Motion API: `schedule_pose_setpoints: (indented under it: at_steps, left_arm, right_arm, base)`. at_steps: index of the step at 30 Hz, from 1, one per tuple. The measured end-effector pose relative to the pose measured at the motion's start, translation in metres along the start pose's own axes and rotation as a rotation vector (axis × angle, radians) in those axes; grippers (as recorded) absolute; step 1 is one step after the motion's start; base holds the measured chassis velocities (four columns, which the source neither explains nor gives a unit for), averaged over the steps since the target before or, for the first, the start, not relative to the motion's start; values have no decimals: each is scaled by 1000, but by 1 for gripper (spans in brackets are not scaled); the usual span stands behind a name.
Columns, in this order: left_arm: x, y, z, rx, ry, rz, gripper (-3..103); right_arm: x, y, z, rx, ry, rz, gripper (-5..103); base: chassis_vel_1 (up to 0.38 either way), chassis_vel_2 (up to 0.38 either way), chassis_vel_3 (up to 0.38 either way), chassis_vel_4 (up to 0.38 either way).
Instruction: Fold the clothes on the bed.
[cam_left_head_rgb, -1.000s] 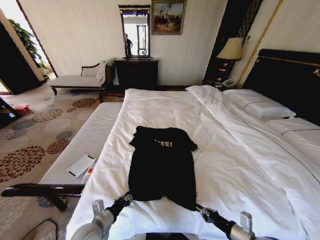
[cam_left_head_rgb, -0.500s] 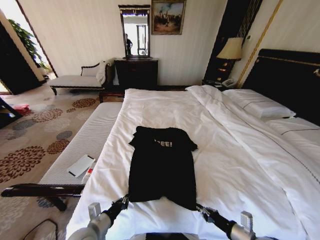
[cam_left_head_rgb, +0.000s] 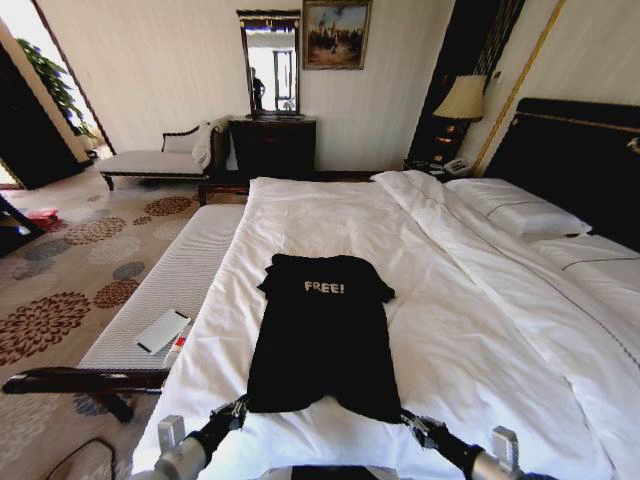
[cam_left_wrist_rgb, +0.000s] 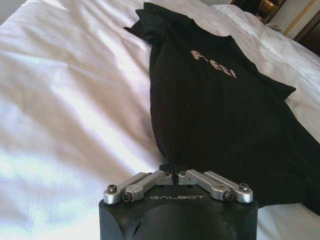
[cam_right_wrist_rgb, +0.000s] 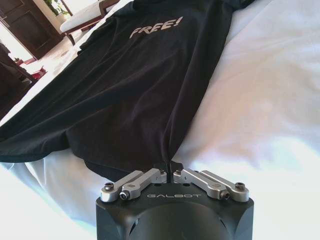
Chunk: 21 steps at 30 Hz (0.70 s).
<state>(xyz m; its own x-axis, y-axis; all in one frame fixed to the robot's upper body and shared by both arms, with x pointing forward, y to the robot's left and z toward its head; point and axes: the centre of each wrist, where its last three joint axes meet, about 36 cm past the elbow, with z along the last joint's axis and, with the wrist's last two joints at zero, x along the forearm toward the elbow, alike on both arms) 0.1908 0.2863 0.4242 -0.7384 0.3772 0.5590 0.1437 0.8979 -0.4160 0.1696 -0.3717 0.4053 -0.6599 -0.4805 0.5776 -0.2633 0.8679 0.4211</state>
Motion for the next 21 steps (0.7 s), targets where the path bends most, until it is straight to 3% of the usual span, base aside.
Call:
schedule_pose_setpoints:
  at_steps: [21]
  left_arm:
    - [31, 9, 19, -13, 18, -37, 0]
  right_arm:
    - [20, 8, 14, 26, 14, 44, 1]
  base:
    - [0, 0, 0, 0]
